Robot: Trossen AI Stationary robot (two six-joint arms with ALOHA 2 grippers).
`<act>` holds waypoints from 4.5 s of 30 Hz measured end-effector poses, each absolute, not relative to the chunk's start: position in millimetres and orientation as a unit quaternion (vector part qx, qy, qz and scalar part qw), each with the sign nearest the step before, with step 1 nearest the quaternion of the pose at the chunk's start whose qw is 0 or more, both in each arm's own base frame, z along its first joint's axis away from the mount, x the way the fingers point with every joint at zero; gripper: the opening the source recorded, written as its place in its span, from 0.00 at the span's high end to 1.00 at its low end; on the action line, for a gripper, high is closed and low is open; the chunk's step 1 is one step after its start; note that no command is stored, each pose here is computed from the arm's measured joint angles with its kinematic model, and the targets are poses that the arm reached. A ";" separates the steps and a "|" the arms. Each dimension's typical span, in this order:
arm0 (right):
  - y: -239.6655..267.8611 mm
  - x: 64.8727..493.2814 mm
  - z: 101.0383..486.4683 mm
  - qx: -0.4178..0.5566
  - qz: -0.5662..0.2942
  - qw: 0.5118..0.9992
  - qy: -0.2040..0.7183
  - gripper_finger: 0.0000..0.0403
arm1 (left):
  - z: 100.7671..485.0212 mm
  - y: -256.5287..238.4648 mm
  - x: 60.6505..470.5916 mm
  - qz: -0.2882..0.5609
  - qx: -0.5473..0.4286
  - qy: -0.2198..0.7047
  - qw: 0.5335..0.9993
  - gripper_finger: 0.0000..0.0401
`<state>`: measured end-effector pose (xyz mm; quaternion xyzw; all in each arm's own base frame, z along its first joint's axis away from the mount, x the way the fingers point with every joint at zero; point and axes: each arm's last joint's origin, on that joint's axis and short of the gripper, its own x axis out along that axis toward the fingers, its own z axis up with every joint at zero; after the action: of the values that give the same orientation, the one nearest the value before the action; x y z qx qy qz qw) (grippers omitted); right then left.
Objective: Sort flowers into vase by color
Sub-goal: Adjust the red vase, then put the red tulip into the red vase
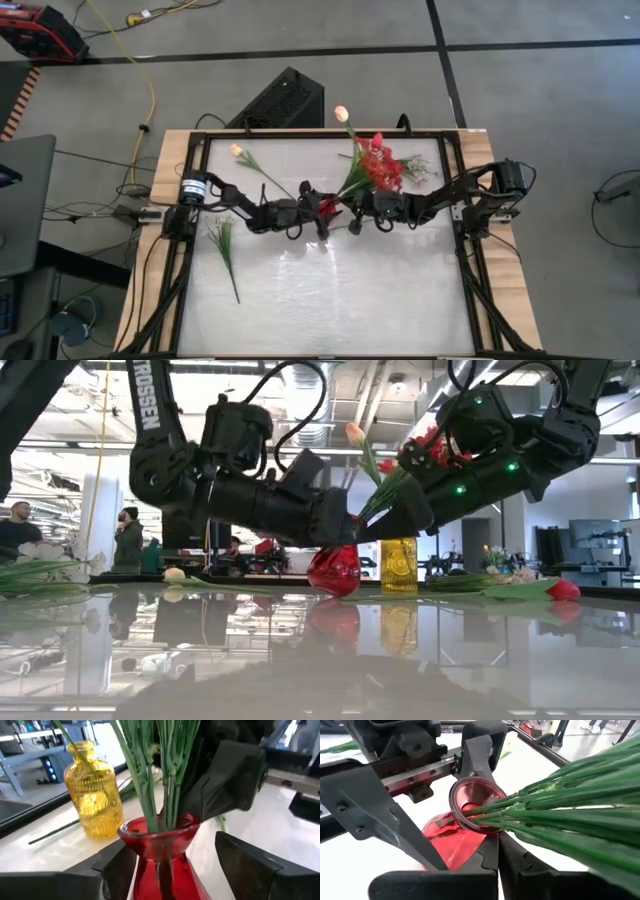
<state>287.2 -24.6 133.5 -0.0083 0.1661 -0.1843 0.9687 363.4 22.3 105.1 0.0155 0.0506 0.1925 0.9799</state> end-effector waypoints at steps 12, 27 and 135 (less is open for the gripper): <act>-24.8 303.7 148.3 -0.048 -0.175 0.970 0.165 0.94 | 127.0 20.9 353.4 0.185 0.010 0.157 0.970 0.36; -20.2 306.2 145.8 -0.053 -0.165 0.963 0.204 0.94 | 150.1 19.9 344.0 0.169 0.024 0.186 0.968 0.36; 158.4 124.4 215.5 0.029 0.032 0.957 0.287 0.93 | 206.4 -93.5 471.6 0.183 0.133 0.418 0.880 1.00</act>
<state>124.4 158.4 215.5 0.0285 0.2873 0.0321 0.9569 471.6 -93.5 206.4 0.1330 0.4175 0.1832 0.8800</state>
